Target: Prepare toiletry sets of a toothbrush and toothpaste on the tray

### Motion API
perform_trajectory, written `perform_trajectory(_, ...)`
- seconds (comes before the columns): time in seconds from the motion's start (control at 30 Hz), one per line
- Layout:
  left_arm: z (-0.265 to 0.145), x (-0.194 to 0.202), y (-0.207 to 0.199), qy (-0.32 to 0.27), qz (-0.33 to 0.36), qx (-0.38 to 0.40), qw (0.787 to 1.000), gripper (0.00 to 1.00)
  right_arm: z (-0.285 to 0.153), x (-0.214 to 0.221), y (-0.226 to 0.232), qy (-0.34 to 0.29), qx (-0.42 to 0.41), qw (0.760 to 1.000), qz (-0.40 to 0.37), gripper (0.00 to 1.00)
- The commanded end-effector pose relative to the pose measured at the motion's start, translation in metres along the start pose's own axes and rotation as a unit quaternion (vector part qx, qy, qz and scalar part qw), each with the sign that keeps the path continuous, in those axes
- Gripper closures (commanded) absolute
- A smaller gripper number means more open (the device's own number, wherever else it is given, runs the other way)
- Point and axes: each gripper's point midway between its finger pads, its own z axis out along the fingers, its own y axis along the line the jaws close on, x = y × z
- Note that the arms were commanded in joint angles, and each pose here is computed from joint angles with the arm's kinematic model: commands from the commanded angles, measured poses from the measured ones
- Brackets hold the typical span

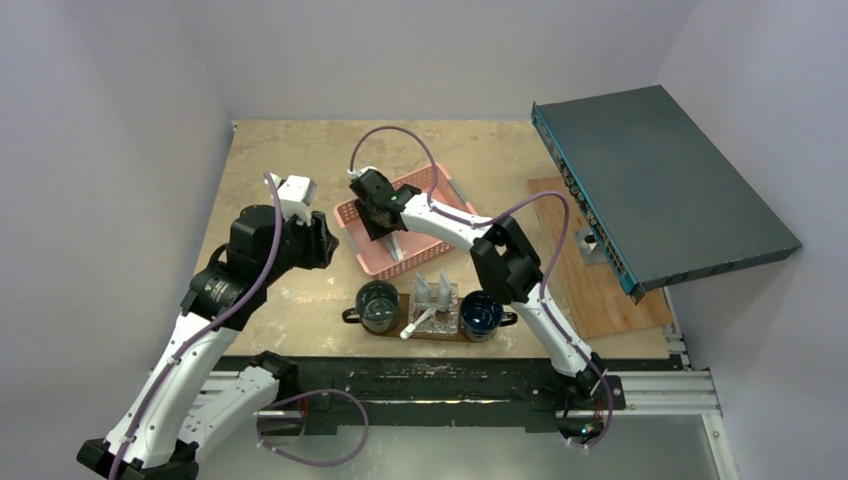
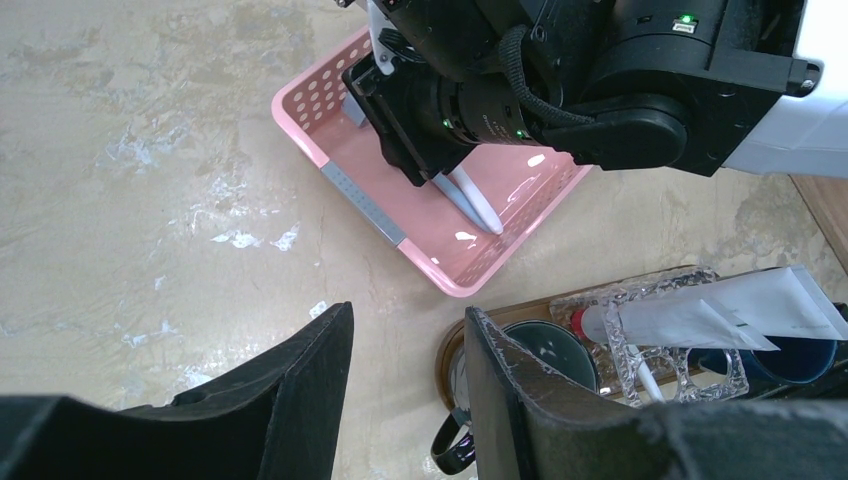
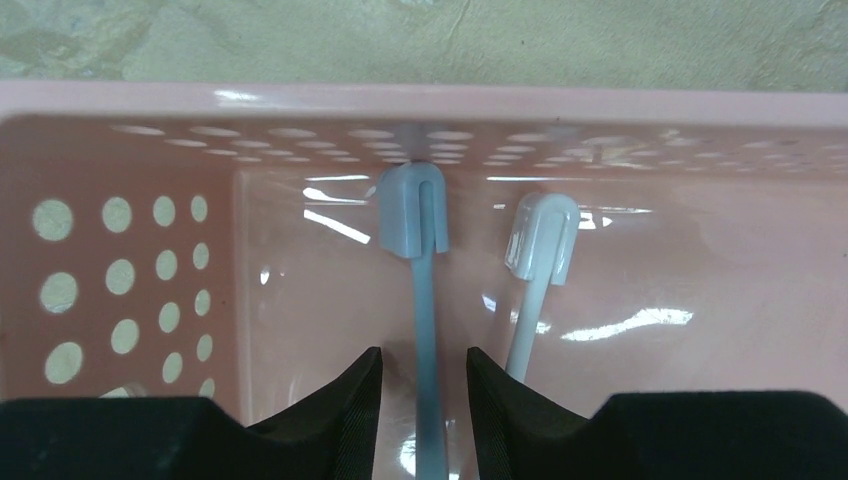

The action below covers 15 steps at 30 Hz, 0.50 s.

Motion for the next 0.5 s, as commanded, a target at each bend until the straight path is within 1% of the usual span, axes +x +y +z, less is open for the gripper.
perform_trajectory(0.0,-0.001,-0.008,-0.001,-0.015,0.009,0.005,1.0,0.56,0.006,0.009,0.0,0.01,-0.006,1.0,-0.008,0.62)
perform_trajectory(0.13,-0.001,-0.008,-0.001,-0.015,0.008,0.005,1.0,0.56,0.01,0.02,-0.002,0.022,-0.004,1.0,-0.01,0.65)
perform_trajectory(0.2,-0.001,-0.008,-0.001,-0.015,0.009,0.005,1.0,0.56,0.01,0.022,-0.002,0.024,-0.004,1.0,-0.01,0.68)
perform_trajectory(0.27,-0.001,-0.008,-0.001,-0.015,0.009,0.005,1.0,0.56,0.01,0.022,-0.003,0.024,-0.004,1.0,-0.009,0.76)
perform_trajectory(0.33,-0.001,-0.008,-0.001,-0.015,0.009,0.005,1.0,0.56,0.007,0.02,-0.003,0.02,-0.004,1.0,-0.008,0.87)
perform_trajectory(0.4,-0.001,-0.008,-0.001,-0.015,0.009,0.005,1.0,0.57,0.003,0.017,-0.003,0.016,-0.004,1.0,-0.007,1.0)
perform_trajectory(0.47,-0.001,-0.008,-0.001,-0.015,0.008,0.005,1.0,0.57,-0.001,0.013,-0.003,0.01,-0.005,1.0,-0.006,1.0)
